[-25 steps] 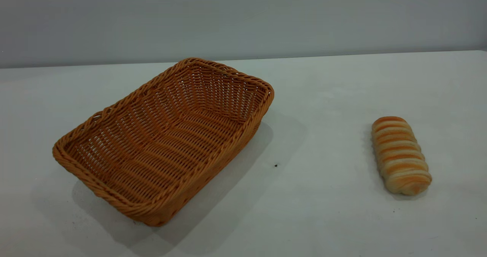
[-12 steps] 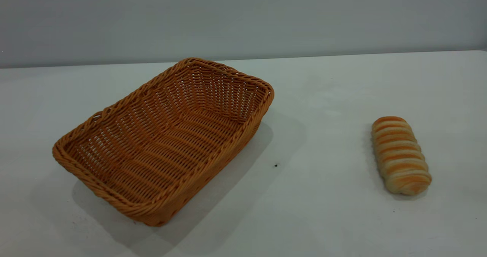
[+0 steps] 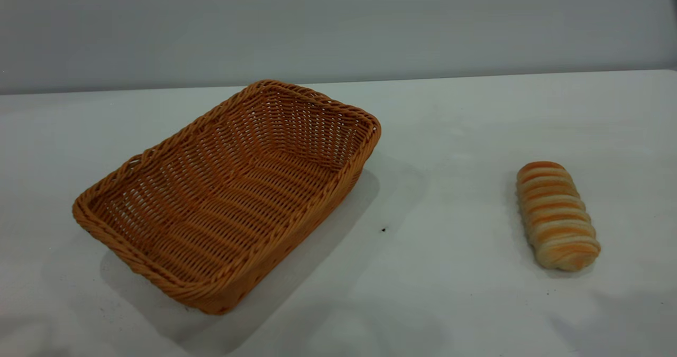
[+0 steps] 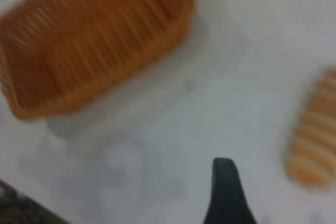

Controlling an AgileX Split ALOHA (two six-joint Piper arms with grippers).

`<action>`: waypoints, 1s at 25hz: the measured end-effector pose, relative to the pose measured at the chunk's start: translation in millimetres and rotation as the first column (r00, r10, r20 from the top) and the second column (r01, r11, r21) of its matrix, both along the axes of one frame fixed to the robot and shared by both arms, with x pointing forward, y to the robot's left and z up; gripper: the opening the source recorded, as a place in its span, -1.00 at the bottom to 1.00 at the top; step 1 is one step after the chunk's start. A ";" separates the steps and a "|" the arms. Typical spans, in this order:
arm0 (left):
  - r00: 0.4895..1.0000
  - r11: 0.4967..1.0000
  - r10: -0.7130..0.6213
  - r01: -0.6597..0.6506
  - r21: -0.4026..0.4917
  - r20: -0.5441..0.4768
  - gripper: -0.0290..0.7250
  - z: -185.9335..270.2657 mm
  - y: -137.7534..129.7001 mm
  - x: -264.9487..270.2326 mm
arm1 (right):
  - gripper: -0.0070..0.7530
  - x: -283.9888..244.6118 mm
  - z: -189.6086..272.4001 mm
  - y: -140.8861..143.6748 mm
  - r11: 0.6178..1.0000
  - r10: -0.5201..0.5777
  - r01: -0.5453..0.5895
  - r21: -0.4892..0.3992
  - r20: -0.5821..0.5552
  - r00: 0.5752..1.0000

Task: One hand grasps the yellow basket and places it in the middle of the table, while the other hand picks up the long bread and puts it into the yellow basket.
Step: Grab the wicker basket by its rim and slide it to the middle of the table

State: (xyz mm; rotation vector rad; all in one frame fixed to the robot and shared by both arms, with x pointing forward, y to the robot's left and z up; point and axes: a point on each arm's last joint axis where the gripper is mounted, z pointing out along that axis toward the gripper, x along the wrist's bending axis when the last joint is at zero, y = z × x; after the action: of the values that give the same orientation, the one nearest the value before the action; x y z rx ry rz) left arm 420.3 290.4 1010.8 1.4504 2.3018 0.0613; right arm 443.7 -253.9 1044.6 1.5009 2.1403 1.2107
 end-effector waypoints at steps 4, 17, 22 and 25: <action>0.993 0.994 0.079 -0.085 -0.074 -0.090 0.62 -35.2 -2.7 30.9 | 0.50 27.0 -16.9 27.7 0.998 0.048 -0.049 0.042 0.027 0.999; 0.967 0.971 0.183 -0.206 -0.120 -0.176 0.56 -127.9 -43.1 77.1 | 0.49 72.0 -50.7 63.7 0.990 0.131 -0.128 0.053 -0.070 0.989; 0.944 0.953 0.275 -0.293 -0.078 -0.185 0.56 -158.6 -46.6 83.5 | 0.49 72.2 -50.4 63.8 0.990 0.131 -0.127 0.054 -0.069 0.989; 0.924 0.939 0.325 -0.340 -0.045 -0.203 0.53 -176.5 -43.8 84.9 | 0.49 72.2 -50.4 63.8 0.990 0.131 -0.127 0.054 -0.069 0.989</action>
State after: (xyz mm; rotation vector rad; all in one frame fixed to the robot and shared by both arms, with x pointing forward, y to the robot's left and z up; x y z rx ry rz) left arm 505.2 246.5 834.3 1.0514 2.6557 -0.0758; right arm 515.9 -190.1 994.2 1.4668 2.3025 1.2790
